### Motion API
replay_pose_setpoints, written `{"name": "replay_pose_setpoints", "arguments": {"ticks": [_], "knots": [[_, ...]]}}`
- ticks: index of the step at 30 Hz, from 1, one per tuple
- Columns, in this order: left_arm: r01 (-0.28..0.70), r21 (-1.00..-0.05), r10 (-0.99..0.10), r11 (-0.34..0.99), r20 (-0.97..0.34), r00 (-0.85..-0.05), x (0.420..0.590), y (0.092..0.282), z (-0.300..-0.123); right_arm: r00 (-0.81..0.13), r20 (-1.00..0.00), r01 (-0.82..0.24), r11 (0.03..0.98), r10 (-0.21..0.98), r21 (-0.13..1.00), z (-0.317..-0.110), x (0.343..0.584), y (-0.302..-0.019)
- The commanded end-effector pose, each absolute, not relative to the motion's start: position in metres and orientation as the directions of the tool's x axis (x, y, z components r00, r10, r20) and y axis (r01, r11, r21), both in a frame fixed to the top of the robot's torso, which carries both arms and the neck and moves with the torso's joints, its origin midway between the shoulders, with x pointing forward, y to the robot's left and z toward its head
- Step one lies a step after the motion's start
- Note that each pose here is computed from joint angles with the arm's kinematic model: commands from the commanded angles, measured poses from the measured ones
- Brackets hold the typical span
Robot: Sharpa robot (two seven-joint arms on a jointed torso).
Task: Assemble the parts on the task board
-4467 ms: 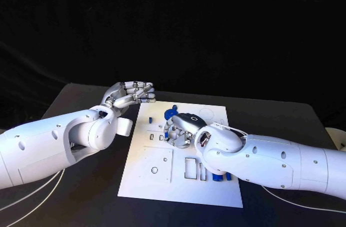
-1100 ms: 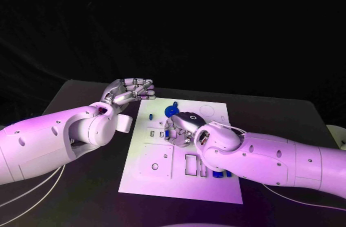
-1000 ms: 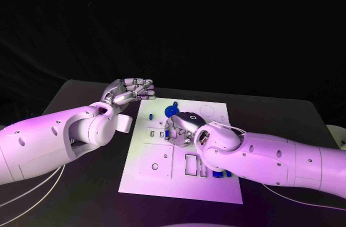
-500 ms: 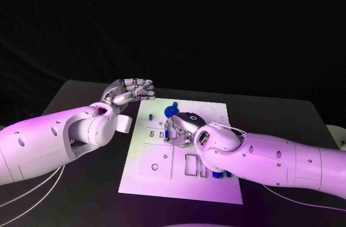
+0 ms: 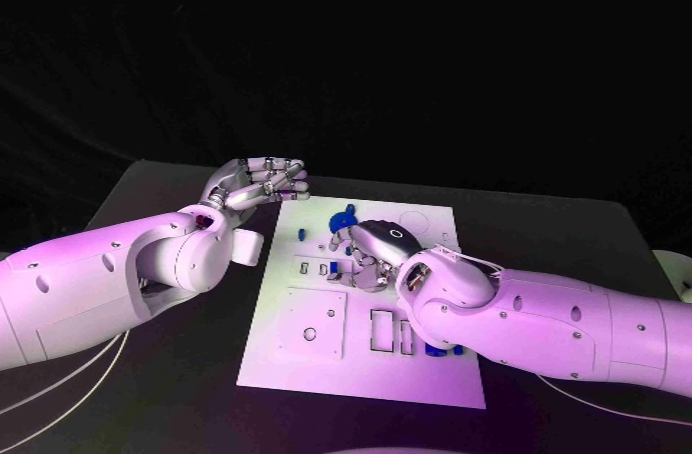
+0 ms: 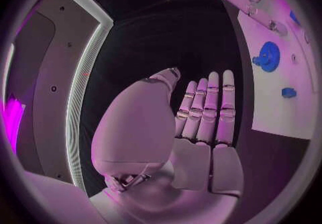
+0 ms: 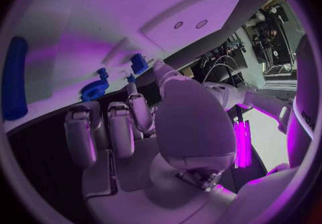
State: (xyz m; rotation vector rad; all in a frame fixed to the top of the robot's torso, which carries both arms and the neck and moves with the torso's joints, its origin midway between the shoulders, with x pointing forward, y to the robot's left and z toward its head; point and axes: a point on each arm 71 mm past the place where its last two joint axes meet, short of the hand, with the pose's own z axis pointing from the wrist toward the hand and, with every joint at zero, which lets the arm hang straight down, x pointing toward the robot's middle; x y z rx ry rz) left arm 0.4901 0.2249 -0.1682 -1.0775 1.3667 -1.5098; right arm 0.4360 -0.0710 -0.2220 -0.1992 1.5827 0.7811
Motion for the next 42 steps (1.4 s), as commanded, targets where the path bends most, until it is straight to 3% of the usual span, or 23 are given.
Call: {"name": "replay_pose_setpoints", "arguments": {"ticks": [1,5,12,16,22,30,42], "knots": [[0.023,-0.996,-0.944,-0.084,0.072,-0.321,0.490,0.224,-0.167,-0.162,-0.904,-0.592,0.694,0.396,0.410,-0.209,0.432,-0.076],[0.023,-1.000,-0.934,0.000,-0.008,-0.358,0.492,0.226,-0.170,-0.199,-0.863,-0.627,0.617,0.464,0.476,-0.191,0.435,-0.093],[-0.012,-0.974,-0.873,0.227,-0.198,-0.445,0.493,0.226,-0.181,-0.262,-0.754,-0.521,0.569,0.602,0.636,-0.162,0.455,-0.141],[-0.055,-0.900,-0.762,0.432,-0.332,-0.556,0.493,0.222,-0.188,-0.256,-0.689,-0.419,0.564,0.678,0.711,-0.152,0.468,-0.179],[-0.082,-0.754,-0.609,0.652,-0.456,-0.649,0.499,0.217,-0.186,-0.229,-0.645,-0.332,0.564,0.729,0.756,-0.147,0.475,-0.214],[-0.038,-0.531,-0.402,0.847,-0.591,-0.699,0.511,0.202,-0.173,-0.217,-0.643,-0.292,0.580,0.734,0.761,-0.148,0.478,-0.230],[0.056,-0.323,-0.179,0.945,-0.650,-0.739,0.525,0.169,-0.176,-0.212,-0.658,-0.268,0.605,0.722,0.750,-0.151,0.481,-0.235]]}}
